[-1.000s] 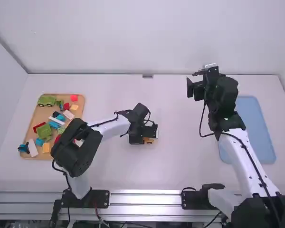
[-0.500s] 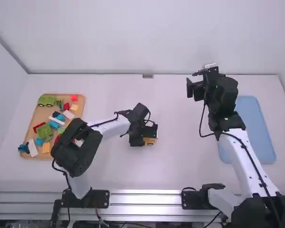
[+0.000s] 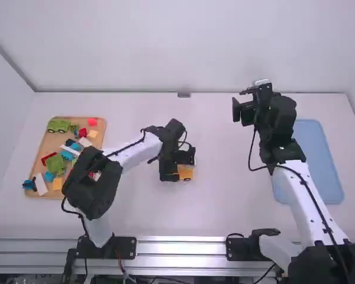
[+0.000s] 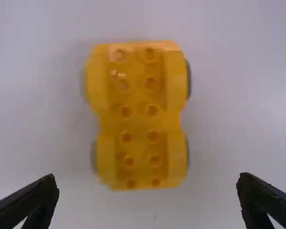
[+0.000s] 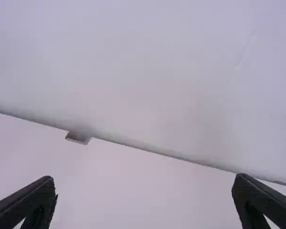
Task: Assemble lego blocks to make yellow taxi
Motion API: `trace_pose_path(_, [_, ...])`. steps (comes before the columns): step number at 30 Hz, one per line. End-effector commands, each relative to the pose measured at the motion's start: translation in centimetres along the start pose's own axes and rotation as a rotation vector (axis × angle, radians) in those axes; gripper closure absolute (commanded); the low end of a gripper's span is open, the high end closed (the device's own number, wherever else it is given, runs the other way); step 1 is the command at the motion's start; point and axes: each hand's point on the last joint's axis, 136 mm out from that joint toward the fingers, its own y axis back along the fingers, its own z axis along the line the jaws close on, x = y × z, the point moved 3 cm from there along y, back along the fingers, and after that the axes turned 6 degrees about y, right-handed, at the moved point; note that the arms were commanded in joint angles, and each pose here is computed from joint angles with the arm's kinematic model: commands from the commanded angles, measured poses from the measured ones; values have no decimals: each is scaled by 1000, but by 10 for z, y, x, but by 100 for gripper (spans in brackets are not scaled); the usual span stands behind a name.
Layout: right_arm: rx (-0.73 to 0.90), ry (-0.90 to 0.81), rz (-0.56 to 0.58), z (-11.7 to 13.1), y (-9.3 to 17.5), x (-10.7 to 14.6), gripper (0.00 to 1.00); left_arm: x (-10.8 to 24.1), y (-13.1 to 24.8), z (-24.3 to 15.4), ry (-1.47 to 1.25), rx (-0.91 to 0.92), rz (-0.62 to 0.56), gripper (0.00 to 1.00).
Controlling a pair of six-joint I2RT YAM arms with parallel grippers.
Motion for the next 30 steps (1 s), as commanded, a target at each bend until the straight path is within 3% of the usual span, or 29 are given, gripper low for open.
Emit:
trace_pose_path(1, [9,3,-43,-4,2,-19,2,-7,50,36,168,-107,-95,1])
trace_pose_path(9, [10,4,-48,-4,2,-20,1,54,118,125,718,-329,-165,1])
trace_pose_path(11, [11,4,-49,-4,2,-21,2,92,142,151,973,-425,-184,1])
trace_pose_path(18, [15,6,-66,-5,2,-24,2,181,195,195,1288,-699,-201,1])
trace_pose_path(25, [17,7,-70,-5,2,-25,1,265,245,202,1498,-1018,-72,1])
trace_pose_path(30, [18,19,-70,-6,2,-25,2,292,259,195,1670,-1058,-98,1])
